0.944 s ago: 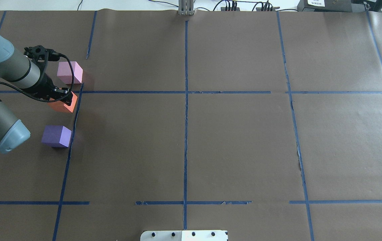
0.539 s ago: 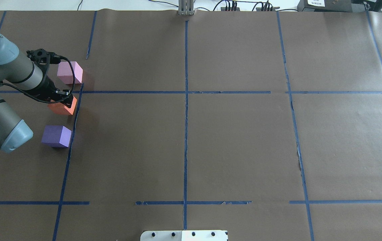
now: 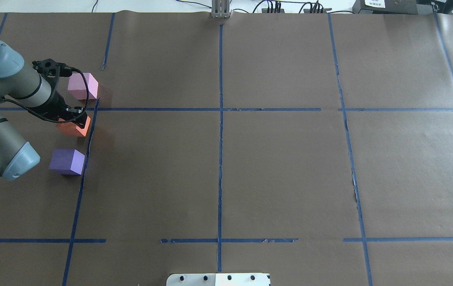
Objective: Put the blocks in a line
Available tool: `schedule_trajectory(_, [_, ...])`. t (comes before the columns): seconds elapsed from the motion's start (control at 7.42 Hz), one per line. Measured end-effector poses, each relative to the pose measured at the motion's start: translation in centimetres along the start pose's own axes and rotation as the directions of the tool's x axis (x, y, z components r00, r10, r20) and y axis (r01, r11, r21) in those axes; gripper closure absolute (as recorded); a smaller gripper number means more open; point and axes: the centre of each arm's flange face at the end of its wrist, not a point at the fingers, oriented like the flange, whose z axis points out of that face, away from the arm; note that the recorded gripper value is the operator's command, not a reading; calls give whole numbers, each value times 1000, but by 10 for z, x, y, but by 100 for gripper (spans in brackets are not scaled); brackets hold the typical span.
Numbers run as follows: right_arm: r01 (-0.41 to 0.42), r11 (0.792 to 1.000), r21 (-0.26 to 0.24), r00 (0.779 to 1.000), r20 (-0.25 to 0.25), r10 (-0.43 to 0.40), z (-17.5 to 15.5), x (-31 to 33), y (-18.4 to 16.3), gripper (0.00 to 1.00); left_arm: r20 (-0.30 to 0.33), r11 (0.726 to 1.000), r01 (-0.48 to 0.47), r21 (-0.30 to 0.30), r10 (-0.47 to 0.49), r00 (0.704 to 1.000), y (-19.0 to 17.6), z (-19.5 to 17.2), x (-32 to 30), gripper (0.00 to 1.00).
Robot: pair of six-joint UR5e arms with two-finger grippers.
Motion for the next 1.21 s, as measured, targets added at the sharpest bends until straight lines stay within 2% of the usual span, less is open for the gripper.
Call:
schedule_trajectory(0.54, [1,1000,0,1000,0,-1,0,0,0,0,1,1000,4,15,-4,1000,-5,-9,-5,0])
schedule_trajectory(0.81, [1,1000,0,1000,0,-1,0,0,0,0,7,997,9,76,-10,1000,-24,-61,-24,0])
schedule_trajectory(1.21, [0,1000,0,1000,0,0,0,0,0,0,72,981,-106,162,95,993,-52,-144,-110,0])
